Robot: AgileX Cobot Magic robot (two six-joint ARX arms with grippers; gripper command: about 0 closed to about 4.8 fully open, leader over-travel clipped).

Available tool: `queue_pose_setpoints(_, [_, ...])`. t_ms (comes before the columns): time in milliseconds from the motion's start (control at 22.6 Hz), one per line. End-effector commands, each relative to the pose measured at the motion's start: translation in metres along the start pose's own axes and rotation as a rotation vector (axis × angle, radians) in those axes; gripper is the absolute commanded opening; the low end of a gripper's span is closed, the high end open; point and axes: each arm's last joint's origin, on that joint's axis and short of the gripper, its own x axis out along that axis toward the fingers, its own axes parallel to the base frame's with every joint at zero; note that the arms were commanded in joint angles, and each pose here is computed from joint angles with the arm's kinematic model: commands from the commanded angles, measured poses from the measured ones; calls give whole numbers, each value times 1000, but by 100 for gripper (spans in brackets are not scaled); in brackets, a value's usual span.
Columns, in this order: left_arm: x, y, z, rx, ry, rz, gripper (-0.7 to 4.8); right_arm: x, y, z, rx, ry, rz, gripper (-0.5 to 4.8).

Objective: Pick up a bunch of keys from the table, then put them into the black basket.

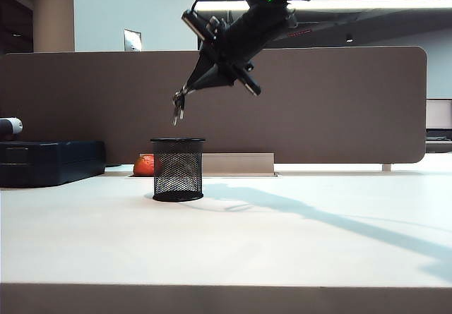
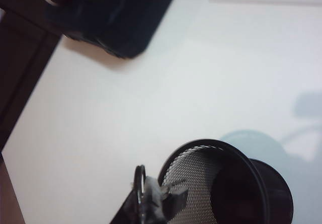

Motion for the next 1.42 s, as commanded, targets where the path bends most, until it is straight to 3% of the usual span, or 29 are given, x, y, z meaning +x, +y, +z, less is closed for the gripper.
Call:
queue_pose_setpoints(44, [-1,-1,2,12,-9,-1,-6,7,1,-2,6,25,-2,-6])
queue_pose_setpoints(487, [-1,-1,2,12,-9,-1,-6,21,-11,-15,19,100,-60,-3])
queue_pose_setpoints(531, [-1,-1,2,12,-9,-1,-6,21,-11,-15,20,100,-59,25])
queue_pose_setpoints(576, [-1,-1,2,12,-9,-1,-6,21,-11,-15,20,100,-58,145])
queue_pose_setpoints(620, [-1,-1,2,12,-9,-1,-6,21,-11,-15,21,100,-58,195])
queue_pose_setpoints(708, [-1,-1,2,12,-9,-1,-6,21,-11,-15,26,105,-59,241])
queue_pose_setpoints(1417, [-1,-1,2,13,-9,-1,-6,18,-8,-14,24,109,-34,257])
